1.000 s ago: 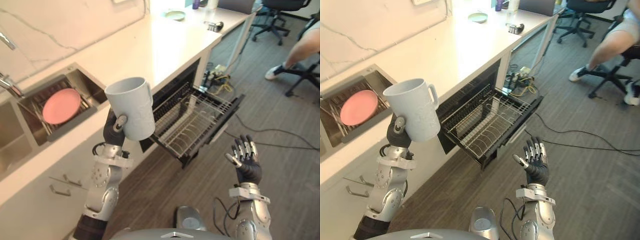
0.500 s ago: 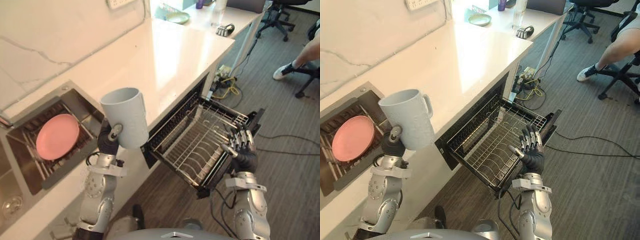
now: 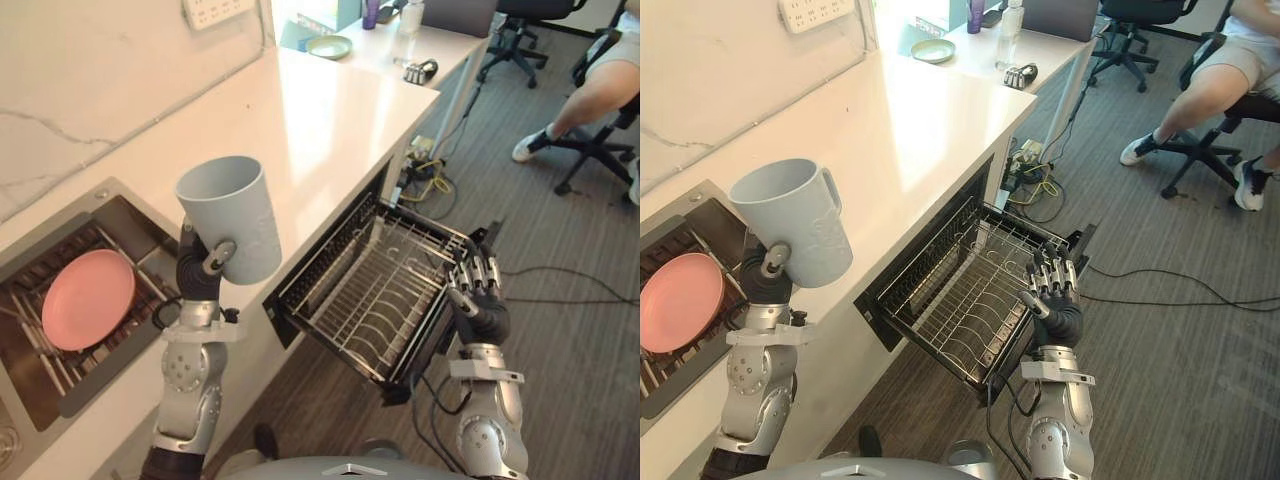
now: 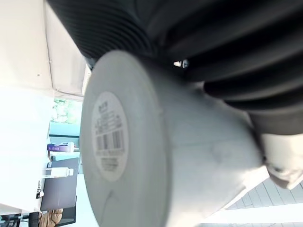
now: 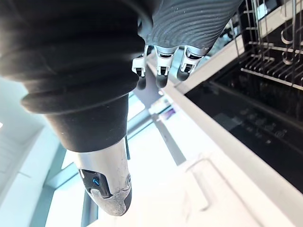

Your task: Walk over to the sink, pick up the cup, carry it to the dishwasher, place the cup inside the dishwasher, then close the dishwasher door

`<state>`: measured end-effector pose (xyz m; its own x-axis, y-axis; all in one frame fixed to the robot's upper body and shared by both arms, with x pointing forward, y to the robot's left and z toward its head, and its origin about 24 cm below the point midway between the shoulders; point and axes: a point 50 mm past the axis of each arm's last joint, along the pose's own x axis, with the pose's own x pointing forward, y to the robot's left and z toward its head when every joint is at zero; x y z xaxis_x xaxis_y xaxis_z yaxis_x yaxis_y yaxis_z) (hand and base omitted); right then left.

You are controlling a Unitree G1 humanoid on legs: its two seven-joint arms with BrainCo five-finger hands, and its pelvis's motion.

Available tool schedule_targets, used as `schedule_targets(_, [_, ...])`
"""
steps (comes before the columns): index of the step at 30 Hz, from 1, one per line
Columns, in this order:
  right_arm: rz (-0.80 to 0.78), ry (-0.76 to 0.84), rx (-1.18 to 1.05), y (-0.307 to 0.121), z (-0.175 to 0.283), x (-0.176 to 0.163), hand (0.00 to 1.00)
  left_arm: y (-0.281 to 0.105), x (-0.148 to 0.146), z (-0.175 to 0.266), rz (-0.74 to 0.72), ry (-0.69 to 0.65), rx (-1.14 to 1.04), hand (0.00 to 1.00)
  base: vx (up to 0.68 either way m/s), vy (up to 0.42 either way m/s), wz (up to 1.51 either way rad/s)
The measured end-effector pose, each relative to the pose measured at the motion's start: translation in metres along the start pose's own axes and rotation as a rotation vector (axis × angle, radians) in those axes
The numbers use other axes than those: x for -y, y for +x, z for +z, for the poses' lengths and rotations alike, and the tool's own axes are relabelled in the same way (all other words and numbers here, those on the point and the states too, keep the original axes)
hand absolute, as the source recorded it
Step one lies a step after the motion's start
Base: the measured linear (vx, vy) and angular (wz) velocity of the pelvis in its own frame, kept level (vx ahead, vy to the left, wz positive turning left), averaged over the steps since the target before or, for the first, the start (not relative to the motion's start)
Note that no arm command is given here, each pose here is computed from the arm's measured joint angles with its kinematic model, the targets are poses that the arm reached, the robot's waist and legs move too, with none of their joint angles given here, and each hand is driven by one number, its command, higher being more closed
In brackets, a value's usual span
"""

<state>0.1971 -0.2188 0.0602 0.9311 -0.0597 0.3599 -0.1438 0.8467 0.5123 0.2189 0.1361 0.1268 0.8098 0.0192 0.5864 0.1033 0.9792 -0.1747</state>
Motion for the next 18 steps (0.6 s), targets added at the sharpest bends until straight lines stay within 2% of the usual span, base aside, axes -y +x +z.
schedule_targets(3, [0.084,0.035,0.038,0.005,0.007,-0.011,0.00,0.004,0.000,-0.004,0.040,0.082,0.014,1.00,-0.06,0.091,-0.16])
schedule_targets(4, [0.130,0.097,0.036,0.011,0.007,-0.015,0.00,0.004,-0.001,-0.008,0.100,0.190,0.029,1.00,-0.05,0.072,-0.30])
schedule_targets(5, [0.148,0.117,0.037,0.013,0.007,-0.018,0.00,0.005,-0.001,-0.010,0.120,0.219,0.034,1.00,-0.06,0.076,-0.36])
schedule_targets(7, [0.221,0.182,0.027,0.019,0.008,-0.027,0.00,0.009,-0.001,-0.014,0.189,0.361,0.083,1.00,-0.06,0.069,-0.21])
schedule_targets(11, [0.300,0.318,-0.040,0.025,0.000,-0.037,0.00,0.018,0.008,-0.009,0.257,0.581,0.265,1.00,-0.05,0.049,-0.12])
schedule_targets(15, [0.382,0.444,-0.134,0.031,-0.011,-0.054,0.00,0.022,0.010,-0.019,0.247,0.691,0.299,1.00,-0.04,0.028,-0.11])
schedule_targets(18, [0.376,0.508,-0.179,0.036,-0.022,-0.066,0.00,0.021,0.011,-0.030,0.264,0.792,0.297,1.00,0.00,0.013,-0.04])
